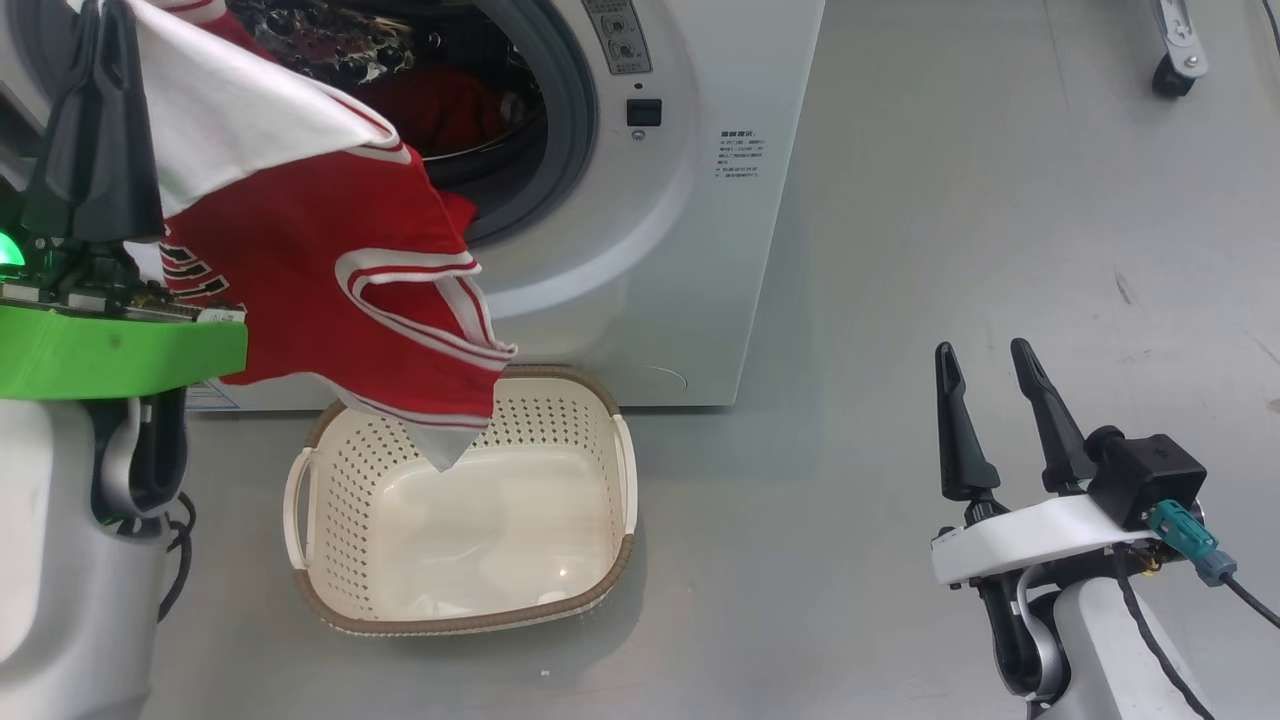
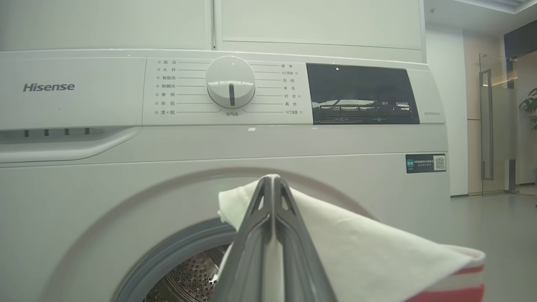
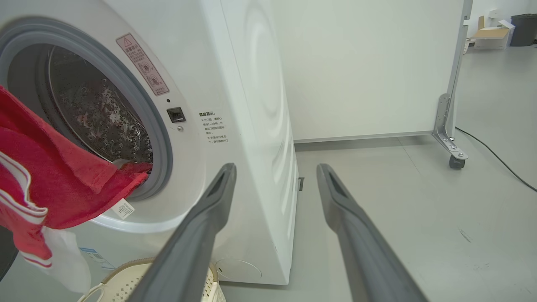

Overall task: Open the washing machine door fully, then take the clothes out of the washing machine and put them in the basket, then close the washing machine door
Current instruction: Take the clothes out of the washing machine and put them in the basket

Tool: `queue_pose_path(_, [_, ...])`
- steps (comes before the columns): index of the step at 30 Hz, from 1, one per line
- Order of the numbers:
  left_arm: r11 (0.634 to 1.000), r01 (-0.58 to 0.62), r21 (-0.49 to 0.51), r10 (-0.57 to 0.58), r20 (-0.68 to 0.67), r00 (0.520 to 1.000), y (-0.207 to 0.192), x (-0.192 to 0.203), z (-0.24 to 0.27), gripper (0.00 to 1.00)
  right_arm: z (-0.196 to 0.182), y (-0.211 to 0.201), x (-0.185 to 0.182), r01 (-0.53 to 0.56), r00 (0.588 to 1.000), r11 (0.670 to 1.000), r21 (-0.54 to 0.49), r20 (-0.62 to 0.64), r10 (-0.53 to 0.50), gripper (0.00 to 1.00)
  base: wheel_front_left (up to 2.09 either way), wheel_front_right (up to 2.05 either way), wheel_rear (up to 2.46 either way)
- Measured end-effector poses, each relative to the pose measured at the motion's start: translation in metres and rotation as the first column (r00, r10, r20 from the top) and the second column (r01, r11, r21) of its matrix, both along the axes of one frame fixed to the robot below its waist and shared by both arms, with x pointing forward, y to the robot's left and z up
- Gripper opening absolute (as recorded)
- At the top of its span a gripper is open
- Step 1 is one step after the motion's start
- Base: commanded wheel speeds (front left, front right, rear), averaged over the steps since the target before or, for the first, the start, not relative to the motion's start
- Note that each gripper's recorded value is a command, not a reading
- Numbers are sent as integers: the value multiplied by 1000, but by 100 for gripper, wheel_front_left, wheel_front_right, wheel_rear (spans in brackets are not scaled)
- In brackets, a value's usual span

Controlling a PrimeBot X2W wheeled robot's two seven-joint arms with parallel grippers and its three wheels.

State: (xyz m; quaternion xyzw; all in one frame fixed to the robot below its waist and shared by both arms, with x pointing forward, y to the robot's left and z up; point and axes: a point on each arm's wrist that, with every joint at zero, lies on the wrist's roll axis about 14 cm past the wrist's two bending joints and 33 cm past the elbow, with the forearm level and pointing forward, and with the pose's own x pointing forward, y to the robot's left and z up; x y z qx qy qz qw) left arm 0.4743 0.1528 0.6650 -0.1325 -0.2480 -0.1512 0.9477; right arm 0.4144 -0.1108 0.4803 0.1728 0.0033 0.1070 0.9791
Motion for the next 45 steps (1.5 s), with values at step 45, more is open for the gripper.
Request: queue_pose_path(45, [990,127,66,-87,-424,901,-30,15,-158,0,-38,-4,20,7,997,1000,2,-83,-7,100,0,0,0])
